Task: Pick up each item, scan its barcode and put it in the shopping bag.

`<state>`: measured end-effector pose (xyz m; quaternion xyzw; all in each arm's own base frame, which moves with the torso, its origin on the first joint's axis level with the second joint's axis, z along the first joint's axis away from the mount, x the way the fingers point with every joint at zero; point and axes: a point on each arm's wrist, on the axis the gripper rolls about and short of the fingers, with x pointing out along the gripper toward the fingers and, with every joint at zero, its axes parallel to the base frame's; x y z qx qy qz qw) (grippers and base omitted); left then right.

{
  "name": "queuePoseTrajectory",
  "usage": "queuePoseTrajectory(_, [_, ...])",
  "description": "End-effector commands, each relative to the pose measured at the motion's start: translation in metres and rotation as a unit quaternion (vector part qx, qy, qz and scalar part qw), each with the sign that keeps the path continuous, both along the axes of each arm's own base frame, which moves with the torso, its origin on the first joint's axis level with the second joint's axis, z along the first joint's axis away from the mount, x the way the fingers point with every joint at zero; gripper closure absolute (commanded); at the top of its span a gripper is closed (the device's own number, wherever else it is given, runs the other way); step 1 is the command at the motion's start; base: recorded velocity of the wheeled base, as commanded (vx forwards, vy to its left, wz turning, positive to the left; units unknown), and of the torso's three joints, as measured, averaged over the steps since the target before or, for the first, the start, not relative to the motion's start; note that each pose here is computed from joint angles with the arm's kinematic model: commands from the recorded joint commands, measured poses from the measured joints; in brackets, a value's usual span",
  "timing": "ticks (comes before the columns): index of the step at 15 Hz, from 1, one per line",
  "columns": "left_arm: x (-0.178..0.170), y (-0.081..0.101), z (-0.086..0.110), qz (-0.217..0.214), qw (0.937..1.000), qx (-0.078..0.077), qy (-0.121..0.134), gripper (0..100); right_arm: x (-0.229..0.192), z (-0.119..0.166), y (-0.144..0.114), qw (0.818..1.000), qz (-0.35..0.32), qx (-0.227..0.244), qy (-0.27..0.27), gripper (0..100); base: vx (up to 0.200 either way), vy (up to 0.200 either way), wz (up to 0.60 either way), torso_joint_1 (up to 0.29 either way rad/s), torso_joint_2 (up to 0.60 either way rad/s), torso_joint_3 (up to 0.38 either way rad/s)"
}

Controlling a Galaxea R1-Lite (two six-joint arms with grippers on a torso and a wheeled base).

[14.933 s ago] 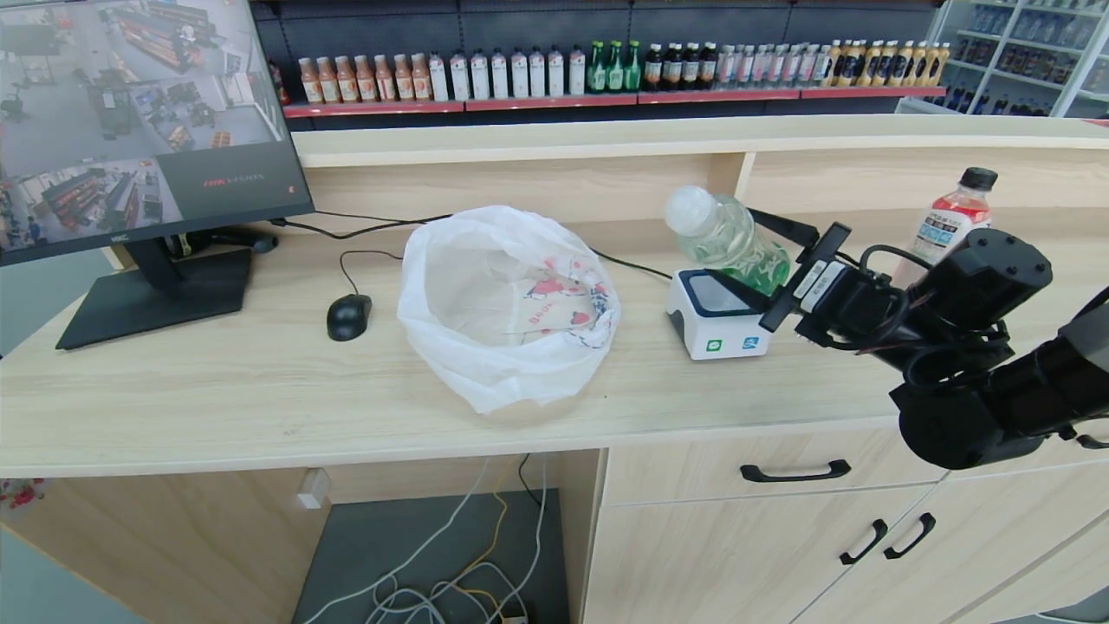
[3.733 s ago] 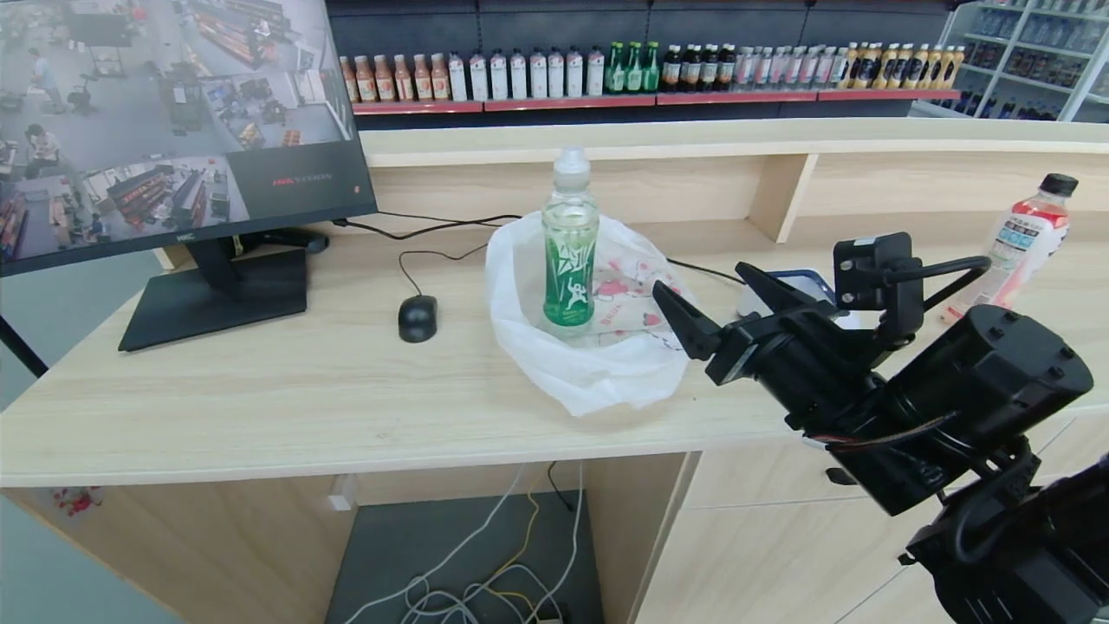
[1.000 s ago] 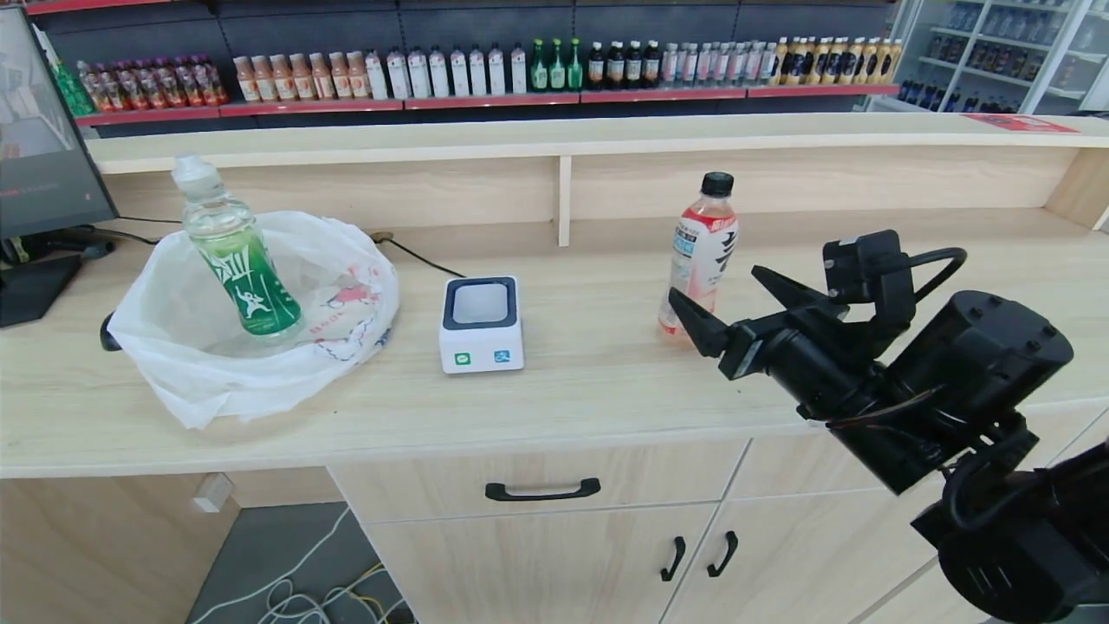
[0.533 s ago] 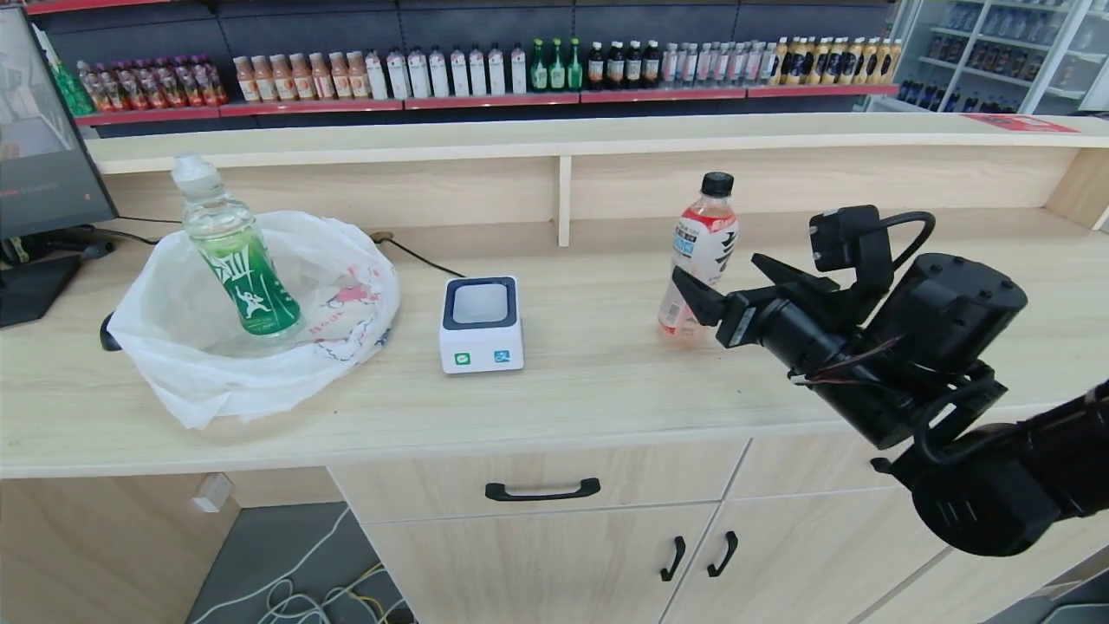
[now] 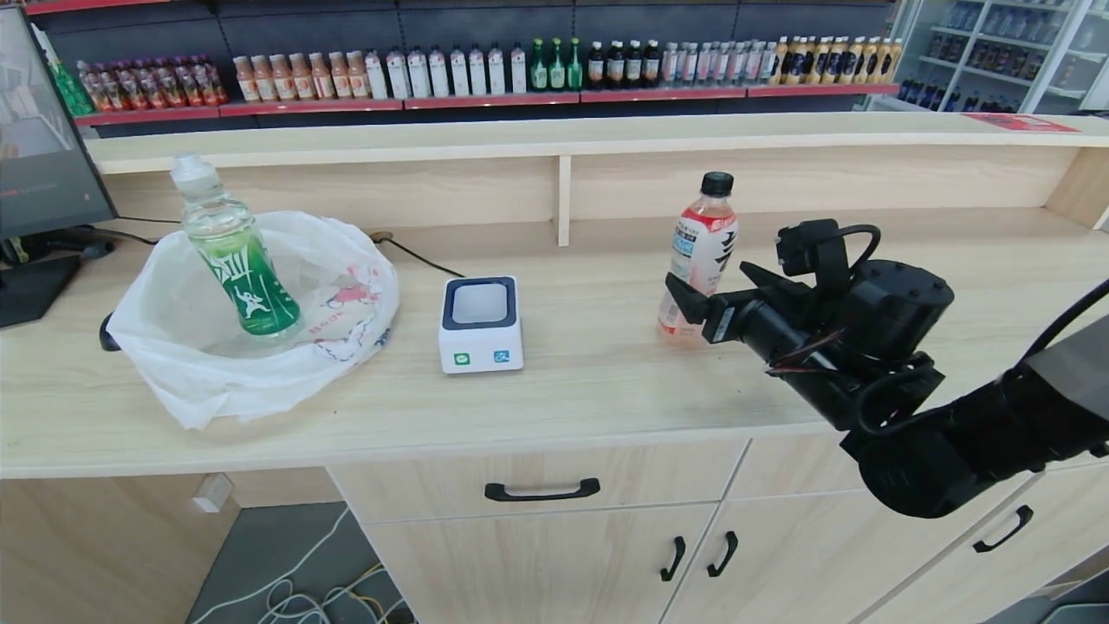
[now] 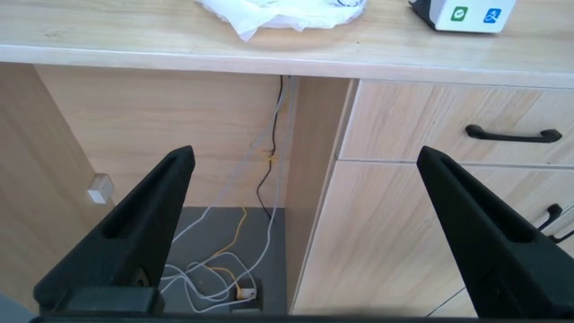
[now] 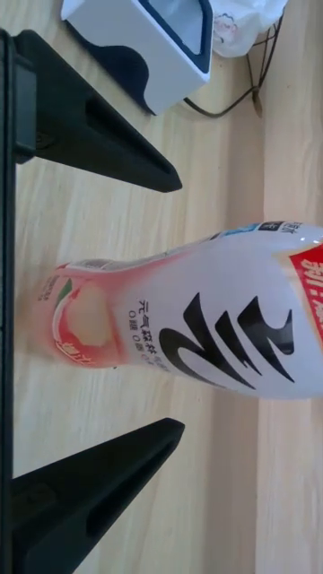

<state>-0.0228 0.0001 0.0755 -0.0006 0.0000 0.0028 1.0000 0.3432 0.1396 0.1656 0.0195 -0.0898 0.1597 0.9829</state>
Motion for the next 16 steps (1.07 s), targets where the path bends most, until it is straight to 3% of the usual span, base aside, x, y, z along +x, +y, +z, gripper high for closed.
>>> queuePoseTrajectory(1, [0.0,0.0,0.0,0.0,1.0,0.0,0.0,0,0.016,-0.009,0.003,1.0,-0.001,-0.002,0.002,0,0.0,0.0,0.0,0.0,0.0,0.0])
queuePoseTrajectory(16, [0.0,0.0,0.0,0.0,1.0,0.0,0.0,0,0.047,-0.009,0.003,1.0,0.009,-0.001,-0.01,0,0.0,0.0,0.0,0.0,0.0,0.0])
